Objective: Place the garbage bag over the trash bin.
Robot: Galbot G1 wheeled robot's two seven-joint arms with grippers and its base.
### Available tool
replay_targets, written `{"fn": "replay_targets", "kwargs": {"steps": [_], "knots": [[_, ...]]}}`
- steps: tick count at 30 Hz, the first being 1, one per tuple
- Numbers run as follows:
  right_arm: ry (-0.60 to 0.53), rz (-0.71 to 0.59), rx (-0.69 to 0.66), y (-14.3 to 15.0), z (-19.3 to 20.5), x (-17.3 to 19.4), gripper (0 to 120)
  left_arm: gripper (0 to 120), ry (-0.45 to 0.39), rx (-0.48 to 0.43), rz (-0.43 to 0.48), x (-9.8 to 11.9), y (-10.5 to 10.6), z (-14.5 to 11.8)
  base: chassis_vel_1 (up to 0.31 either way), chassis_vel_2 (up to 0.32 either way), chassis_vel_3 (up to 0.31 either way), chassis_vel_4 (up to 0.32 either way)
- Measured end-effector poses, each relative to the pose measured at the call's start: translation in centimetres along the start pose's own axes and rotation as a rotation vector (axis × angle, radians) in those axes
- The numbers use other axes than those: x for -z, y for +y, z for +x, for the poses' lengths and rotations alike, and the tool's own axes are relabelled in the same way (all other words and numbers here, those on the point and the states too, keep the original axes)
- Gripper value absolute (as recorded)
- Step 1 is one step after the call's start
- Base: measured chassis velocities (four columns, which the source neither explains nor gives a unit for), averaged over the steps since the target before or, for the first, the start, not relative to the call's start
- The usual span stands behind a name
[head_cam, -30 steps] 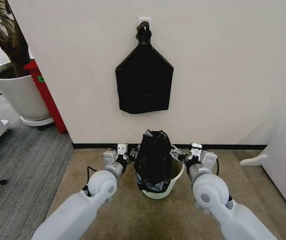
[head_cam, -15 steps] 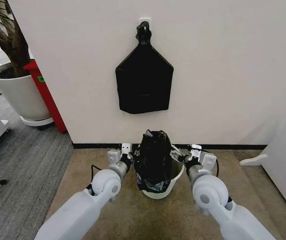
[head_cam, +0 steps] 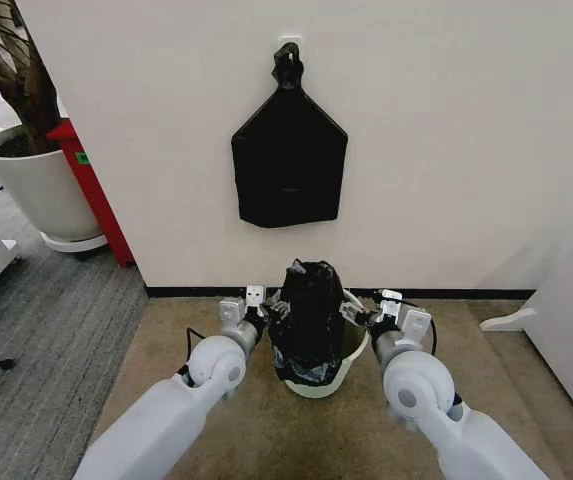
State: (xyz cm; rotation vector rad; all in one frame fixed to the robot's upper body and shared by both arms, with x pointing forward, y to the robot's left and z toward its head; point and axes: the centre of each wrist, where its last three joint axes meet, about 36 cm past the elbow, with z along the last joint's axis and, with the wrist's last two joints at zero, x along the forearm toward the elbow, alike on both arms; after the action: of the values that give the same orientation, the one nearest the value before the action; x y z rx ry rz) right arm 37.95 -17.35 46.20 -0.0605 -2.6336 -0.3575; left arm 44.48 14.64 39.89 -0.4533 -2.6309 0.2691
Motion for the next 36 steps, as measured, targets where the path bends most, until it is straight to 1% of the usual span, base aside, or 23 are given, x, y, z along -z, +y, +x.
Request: {"fn": "replay_targets", "kwargs": {"steps": [2, 3, 4, 6, 14, 17, 18, 23, 24, 25, 26, 36], "knots": [[0.000, -0.001, 0.000, 0.0, 0.0, 0.0, 100, 51, 0.005, 0.005, 0.000, -0.2, 0.1, -0.1, 0.000, 0.000, 0.000, 0.000], [0.000, -0.001, 0.000, 0.0, 0.0, 0.0, 100, 51, 0.005, 0.005, 0.000, -0.2, 0.1, -0.1, 0.000, 0.000, 0.000, 0.000], [0.001, -0.002, 0.001, 0.0, 0.0, 0.0, 100, 47, 0.007, 0.006, 0.000, -0.2, 0.1, -0.1, 0.000, 0.000, 0.000, 0.000], [0.002, -0.004, 0.002, 0.1, 0.0, -0.1, 100, 43, 0.009, 0.007, 0.001, -0.3, 0.1, -0.2, 0.000, 0.000, 0.000, 0.000], [0.006, -0.008, 0.005, 0.2, 0.1, -0.3, 100, 42, 0.013, 0.003, 0.004, -0.5, -0.1, -0.4, 0.000, 0.000, 0.000, 0.000], [0.006, -0.005, 0.000, 0.2, 0.0, -0.4, 100, 32, 0.015, 0.002, 0.003, -0.6, -0.2, -0.5, 0.000, 0.000, 0.000, 0.000], [0.006, -0.005, 0.000, 0.2, 0.0, -0.4, 100, 32, 0.015, 0.002, 0.003, -0.6, -0.2, -0.5, 0.000, 0.000, 0.000, 0.000], [0.006, -0.002, -0.004, 0.1, -0.1, -0.6, 100, 11, 0.016, 0.003, 0.004, -0.7, -0.3, -0.5, 0.000, 0.000, 0.000, 0.000], [0.005, -0.002, -0.005, 0.1, -0.2, -0.6, 100, 7, 0.016, 0.004, 0.004, -0.7, -0.3, -0.5, 0.000, 0.000, 0.000, 0.000], [0.005, -0.002, -0.005, 0.1, -0.2, -0.6, 100, 7, 0.016, 0.004, 0.004, -0.7, -0.3, -0.5, 0.000, 0.000, 0.000, 0.000], [0.005, 0.000, -0.006, 0.1, -0.2, -0.6, 100, 1, 0.015, 0.005, 0.004, -0.7, -0.3, -0.5, 0.000, 0.000, 0.000, 0.000], [0.001, 0.013, -0.012, 0.1, -0.3, -1.0, 100, 0, -0.004, 0.009, 0.008, -0.6, -0.4, 0.1, 0.000, 0.000, 0.000, 0.000]]}}
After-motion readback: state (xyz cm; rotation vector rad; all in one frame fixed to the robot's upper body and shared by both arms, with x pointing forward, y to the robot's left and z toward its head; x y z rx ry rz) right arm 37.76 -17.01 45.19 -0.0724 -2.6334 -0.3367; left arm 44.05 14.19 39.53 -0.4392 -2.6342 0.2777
